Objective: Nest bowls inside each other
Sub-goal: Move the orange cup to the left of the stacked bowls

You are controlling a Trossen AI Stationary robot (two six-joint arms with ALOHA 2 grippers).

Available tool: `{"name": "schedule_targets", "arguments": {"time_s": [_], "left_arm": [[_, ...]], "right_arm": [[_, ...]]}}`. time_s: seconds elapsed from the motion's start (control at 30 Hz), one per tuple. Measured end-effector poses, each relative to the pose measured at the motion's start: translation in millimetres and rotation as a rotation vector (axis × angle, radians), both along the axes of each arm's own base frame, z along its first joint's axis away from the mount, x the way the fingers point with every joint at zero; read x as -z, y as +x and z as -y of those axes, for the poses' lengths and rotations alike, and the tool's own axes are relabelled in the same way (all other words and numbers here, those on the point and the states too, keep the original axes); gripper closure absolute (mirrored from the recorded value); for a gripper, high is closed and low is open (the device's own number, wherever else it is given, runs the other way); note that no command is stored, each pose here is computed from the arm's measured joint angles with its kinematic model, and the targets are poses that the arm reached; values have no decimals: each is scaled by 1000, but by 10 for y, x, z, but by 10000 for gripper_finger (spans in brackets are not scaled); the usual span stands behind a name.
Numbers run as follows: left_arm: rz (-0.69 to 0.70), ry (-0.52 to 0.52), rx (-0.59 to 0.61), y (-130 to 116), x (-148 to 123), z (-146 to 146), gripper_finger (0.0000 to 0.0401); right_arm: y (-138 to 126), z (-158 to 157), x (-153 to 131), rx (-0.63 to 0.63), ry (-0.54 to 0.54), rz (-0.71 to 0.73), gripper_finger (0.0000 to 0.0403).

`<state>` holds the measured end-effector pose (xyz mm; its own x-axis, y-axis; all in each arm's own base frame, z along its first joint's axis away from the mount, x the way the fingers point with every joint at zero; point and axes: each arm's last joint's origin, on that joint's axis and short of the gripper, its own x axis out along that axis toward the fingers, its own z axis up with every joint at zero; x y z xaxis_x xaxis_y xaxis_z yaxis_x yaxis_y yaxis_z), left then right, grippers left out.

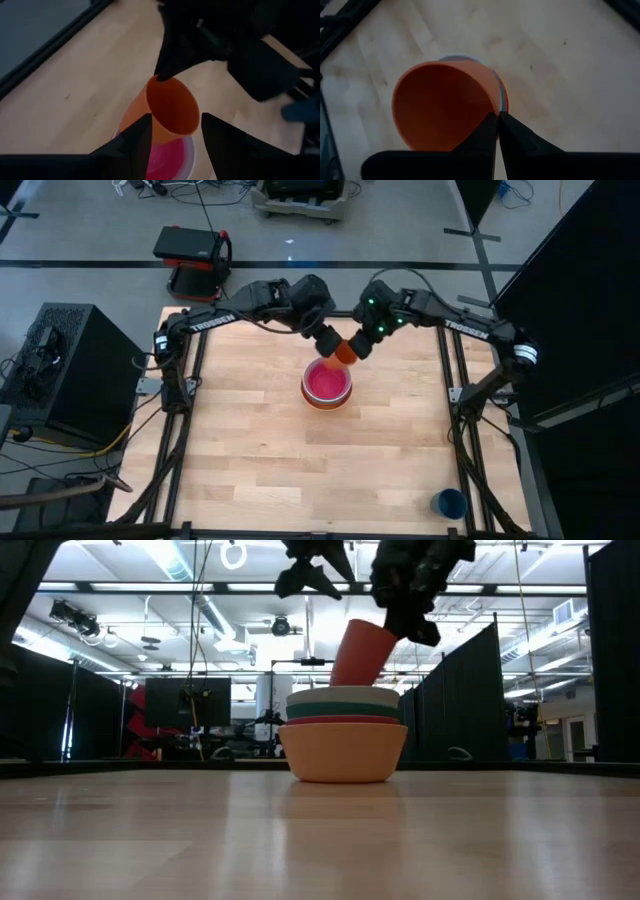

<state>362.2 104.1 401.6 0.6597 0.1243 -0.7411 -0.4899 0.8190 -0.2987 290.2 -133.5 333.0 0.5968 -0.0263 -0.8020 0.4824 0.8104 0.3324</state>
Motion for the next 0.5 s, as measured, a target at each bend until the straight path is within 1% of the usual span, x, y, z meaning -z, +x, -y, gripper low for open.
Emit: {"name": "schedule_targets", "arguments": {"time_s": [0.13, 0.27, 0.5], "left_arm": [[0, -43, -114, -14, 2, -15, 243], [-40, -18, -176, -46, 23, -30, 243], [-44, -2, -201, -52, 24, -48, 243]], "right_arm": [[122, 70, -18, 14, -24, 6, 403], [141, 94, -104, 18, -43, 34, 403], [152, 98, -172, 19, -55, 60, 403]]}}
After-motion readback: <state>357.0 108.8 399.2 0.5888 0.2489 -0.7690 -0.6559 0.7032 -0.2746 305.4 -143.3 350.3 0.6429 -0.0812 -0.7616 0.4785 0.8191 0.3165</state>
